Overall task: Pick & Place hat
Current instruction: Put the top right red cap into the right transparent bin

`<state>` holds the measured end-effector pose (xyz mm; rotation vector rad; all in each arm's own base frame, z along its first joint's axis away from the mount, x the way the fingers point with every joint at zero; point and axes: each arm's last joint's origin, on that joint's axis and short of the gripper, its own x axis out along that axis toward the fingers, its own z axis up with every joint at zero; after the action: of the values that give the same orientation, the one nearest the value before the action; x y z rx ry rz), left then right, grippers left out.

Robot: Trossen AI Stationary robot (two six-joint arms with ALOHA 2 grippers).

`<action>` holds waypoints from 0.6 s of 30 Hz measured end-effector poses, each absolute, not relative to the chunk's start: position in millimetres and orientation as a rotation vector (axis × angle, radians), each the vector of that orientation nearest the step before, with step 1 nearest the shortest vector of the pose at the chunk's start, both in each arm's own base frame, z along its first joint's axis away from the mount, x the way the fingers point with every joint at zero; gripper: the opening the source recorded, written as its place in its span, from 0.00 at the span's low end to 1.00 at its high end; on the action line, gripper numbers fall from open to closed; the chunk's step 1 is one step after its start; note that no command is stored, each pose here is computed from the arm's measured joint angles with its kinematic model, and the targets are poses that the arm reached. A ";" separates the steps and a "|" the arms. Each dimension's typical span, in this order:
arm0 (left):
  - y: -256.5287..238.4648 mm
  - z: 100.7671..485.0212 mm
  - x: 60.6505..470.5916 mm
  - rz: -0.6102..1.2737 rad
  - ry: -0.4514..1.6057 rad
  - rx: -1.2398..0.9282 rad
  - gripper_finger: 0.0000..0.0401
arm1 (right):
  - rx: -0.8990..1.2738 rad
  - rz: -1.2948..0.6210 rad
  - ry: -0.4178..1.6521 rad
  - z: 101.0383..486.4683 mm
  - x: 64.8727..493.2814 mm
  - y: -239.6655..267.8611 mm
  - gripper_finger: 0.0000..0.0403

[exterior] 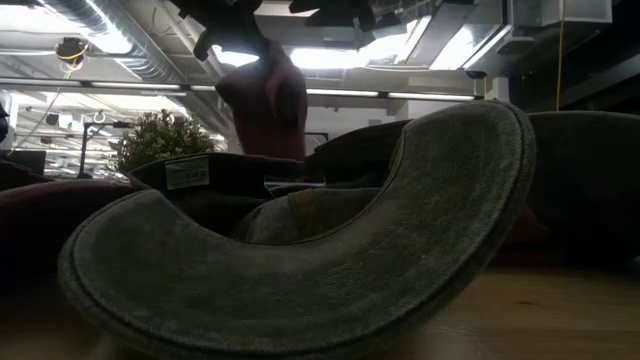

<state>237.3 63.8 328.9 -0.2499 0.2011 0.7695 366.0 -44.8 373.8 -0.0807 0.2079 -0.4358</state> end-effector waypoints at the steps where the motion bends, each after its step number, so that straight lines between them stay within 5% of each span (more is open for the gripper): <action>1: 63.8 328.9 237.4 0.769 0.201 -0.250 0.01 | -0.078 -0.436 0.208 373.8 366.0 -44.8 0.60; 18: 65.3 342.3 244.2 0.763 0.153 -0.229 0.01 | -0.055 -0.438 0.223 371.8 365.6 -44.8 0.58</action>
<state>244.2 65.3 342.3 -0.2285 0.1531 0.7626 365.6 -44.8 371.8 -0.0554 0.2230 -0.4378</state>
